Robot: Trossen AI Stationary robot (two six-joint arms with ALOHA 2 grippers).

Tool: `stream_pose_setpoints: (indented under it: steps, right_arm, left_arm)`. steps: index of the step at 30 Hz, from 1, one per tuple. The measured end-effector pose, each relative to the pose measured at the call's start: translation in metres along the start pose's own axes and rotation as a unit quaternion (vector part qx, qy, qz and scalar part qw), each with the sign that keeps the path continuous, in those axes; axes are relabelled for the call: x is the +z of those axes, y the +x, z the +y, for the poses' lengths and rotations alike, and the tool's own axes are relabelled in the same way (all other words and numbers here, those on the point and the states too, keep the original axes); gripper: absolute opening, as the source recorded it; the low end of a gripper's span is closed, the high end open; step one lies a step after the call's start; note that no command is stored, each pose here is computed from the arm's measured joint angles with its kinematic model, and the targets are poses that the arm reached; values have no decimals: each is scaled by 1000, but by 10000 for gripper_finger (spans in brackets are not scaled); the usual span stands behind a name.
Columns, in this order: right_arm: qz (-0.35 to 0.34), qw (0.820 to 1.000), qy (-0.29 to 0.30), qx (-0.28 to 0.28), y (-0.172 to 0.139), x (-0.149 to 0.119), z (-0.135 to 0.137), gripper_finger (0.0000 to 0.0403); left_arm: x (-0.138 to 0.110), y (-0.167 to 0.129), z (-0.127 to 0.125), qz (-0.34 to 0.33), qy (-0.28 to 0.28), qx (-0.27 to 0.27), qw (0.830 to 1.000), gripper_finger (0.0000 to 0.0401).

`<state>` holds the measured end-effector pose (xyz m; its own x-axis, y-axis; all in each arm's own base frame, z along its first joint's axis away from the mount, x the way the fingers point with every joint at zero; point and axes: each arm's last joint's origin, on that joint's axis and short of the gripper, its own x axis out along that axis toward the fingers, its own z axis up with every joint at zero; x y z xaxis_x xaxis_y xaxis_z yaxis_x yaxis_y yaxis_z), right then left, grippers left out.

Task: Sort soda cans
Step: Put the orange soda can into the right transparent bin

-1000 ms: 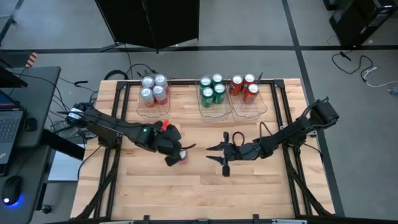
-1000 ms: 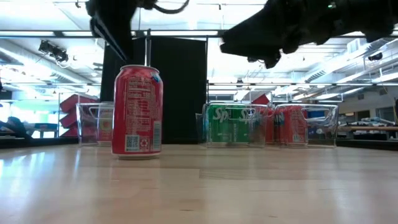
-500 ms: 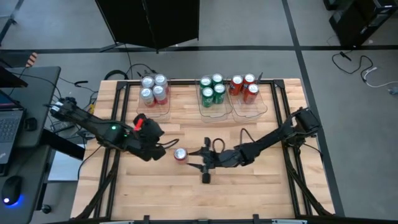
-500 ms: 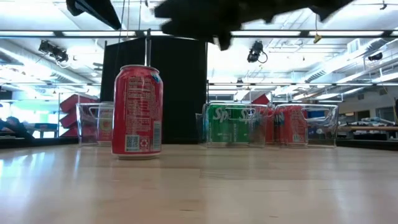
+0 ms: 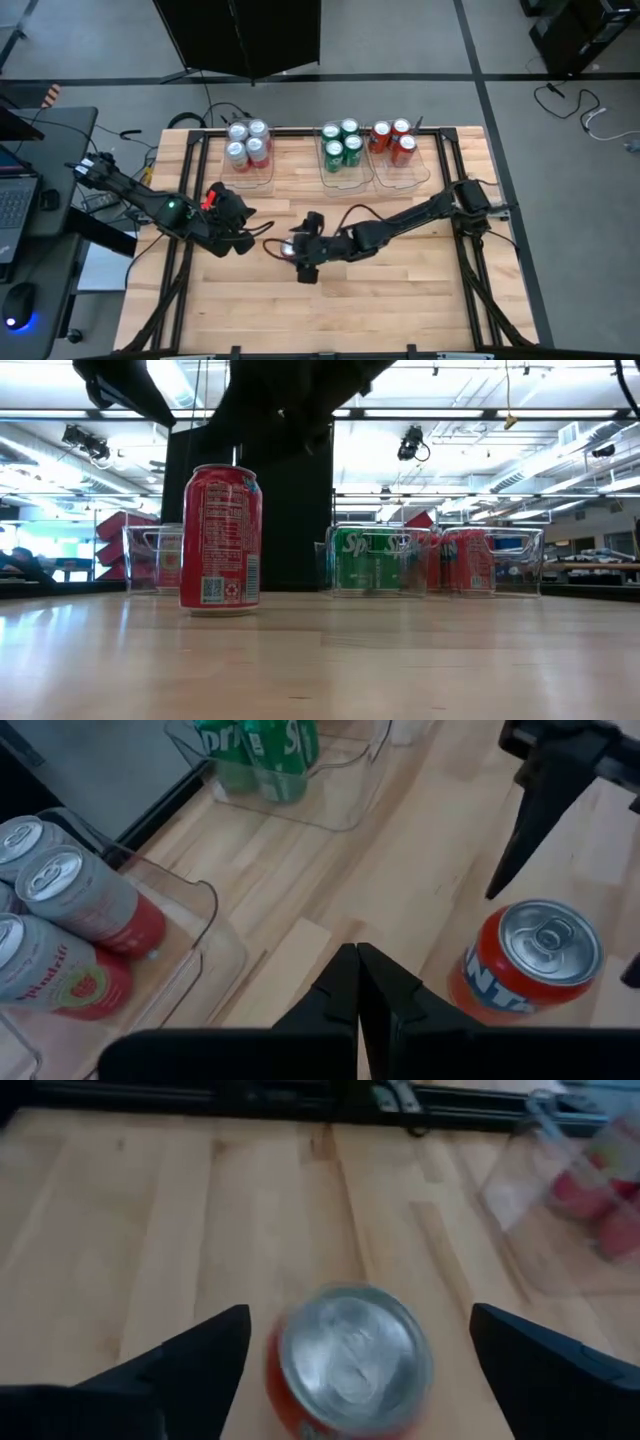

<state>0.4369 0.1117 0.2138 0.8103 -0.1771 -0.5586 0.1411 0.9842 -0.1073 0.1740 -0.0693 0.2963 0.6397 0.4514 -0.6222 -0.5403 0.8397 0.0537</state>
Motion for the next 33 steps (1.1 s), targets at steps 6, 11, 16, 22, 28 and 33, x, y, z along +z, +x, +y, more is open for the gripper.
stream_pose_setpoints:
  steps: [6, 11, 16, 22, 28, 33]
  right_arm:
    - [32, 999, -4, 32, 21, 0, 0, 372]
    - [51, 998, 7, 40, 29, -7, -1, 350]
    - [60, 997, 18, 41, 25, -7, -2, 284]
    - [85, 996, 36, 11, 6, 0, -11, 284]
    - [75, 987, 69, -127, -47, 24, -43, 284]
    - [67, 956, 129, -253, -103, 36, -84, 284]
  left_arm:
    - [-1, 1, -1, 2, 5, 0, 1000, 3]
    - [-2, 1, -1, 0, 10, -2, 1000, 3]
    - [-1, 1, -1, -4, 17, 1, 1000, 3]
    - [-2, 1, -1, -6, 17, 5, 1000, 3]
    - [-1, 1, -1, -8, 15, 6, 1000, 3]
    - [-1, 1, -1, -8, 16, 6, 1000, 3]
